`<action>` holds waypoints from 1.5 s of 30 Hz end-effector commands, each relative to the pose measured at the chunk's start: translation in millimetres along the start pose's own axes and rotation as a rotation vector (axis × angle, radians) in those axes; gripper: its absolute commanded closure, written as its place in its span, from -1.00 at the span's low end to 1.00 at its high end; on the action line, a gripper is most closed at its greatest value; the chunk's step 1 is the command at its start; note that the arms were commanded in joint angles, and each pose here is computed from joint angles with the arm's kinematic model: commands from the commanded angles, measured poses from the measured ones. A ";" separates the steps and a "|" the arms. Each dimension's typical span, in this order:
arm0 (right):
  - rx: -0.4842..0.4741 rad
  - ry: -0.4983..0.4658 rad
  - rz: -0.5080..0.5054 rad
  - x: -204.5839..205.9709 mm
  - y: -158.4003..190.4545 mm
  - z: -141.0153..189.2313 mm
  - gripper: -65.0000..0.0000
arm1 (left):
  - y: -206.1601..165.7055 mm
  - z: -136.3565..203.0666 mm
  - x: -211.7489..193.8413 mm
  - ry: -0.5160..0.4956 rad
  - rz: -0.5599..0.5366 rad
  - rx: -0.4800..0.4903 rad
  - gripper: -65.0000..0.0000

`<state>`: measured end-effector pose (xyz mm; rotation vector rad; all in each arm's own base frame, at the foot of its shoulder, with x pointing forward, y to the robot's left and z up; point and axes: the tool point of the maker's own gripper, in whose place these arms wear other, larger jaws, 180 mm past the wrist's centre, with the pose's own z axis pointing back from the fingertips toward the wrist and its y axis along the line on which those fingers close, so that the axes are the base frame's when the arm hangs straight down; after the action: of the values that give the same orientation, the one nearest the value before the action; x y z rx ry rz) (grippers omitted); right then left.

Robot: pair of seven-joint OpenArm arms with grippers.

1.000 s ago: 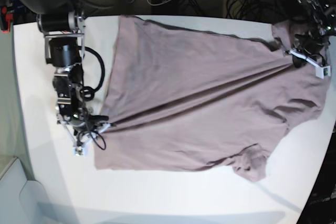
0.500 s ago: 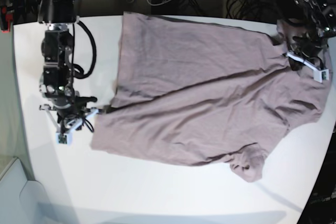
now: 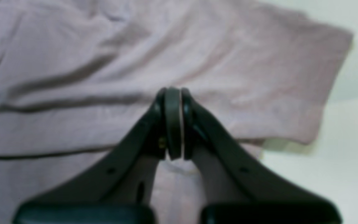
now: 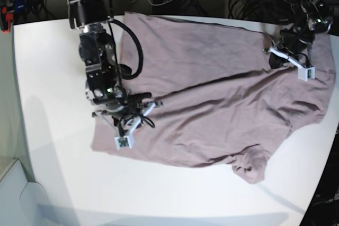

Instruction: Layout the t-shirt on the table in an organized manner, then fold the t-shirt properly

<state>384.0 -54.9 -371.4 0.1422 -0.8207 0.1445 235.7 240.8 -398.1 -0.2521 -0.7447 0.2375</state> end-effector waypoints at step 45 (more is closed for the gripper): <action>0.162 -0.180 0.202 5.9 70.5 52.9 1.00 | -16.1 -8.9 37.0 -0.074 -0.119 0.049 1.00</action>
<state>333.4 1.3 -337.2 0.2129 -0.9655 0.3960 264.4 229.7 -385.2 -0.1665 -0.7891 0.1548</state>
